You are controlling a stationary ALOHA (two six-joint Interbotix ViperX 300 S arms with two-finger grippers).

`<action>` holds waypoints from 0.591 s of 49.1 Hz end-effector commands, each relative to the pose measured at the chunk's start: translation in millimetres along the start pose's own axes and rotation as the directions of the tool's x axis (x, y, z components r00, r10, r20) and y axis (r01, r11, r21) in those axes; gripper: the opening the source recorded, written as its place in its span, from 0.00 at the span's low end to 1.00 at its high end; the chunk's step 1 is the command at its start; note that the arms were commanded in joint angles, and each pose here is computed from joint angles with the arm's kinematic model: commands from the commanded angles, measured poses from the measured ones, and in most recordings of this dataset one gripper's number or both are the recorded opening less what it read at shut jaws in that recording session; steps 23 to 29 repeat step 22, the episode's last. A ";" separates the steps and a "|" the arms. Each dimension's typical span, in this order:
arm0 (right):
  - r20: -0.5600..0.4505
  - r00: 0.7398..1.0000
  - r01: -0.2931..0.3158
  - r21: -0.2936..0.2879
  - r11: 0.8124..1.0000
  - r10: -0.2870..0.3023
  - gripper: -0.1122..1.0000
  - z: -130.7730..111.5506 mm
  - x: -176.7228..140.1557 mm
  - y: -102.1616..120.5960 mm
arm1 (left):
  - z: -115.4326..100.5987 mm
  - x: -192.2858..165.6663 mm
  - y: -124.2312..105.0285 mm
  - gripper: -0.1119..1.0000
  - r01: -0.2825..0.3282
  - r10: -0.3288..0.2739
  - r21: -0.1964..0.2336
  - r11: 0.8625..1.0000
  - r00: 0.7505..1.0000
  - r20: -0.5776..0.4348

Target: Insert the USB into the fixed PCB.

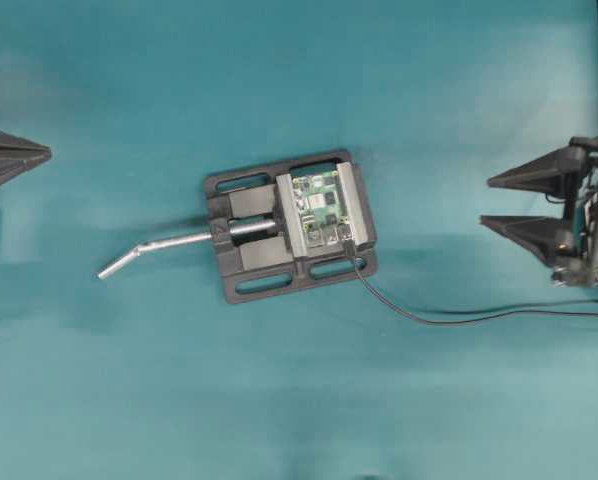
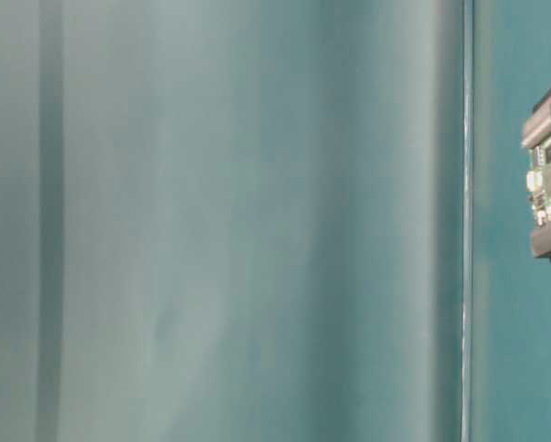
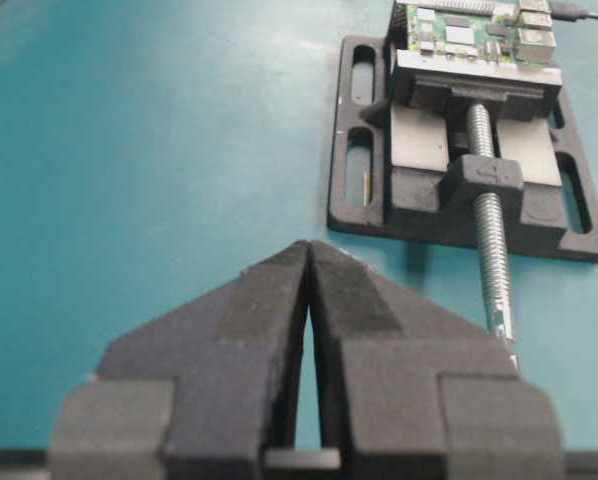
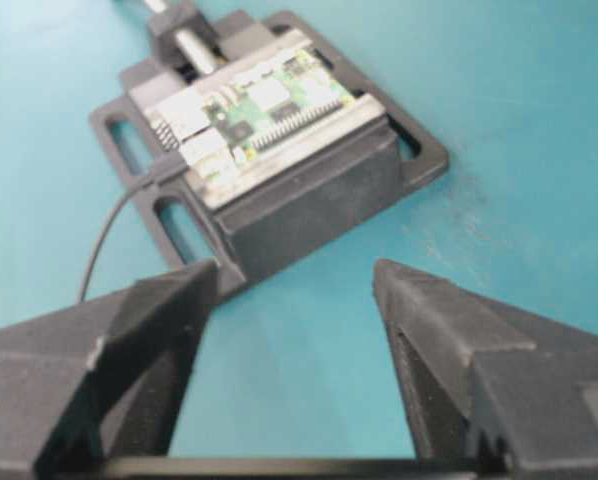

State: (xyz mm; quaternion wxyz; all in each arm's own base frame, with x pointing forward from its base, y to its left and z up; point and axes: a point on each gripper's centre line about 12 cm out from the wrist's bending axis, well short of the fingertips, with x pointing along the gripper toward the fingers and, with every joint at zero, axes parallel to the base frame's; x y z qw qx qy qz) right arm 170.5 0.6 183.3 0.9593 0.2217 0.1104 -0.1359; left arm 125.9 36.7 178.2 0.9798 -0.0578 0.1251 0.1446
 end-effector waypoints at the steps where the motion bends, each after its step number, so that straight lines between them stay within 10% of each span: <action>1: 0.016 0.999 -0.033 -0.007 0.999 0.033 0.73 5.1 -5.3 -2.6 | 11.3 -0.5 -0.4 0.10 -0.002 0.002 0.001 1.000 1.000 0.026; 29: 0.016 1.000 -0.022 -0.170 0.985 0.025 0.73 8.1 -10.5 -17.9 | 11.8 -0.6 -0.4 0.10 -0.002 0.002 0.001 1.000 1.000 0.026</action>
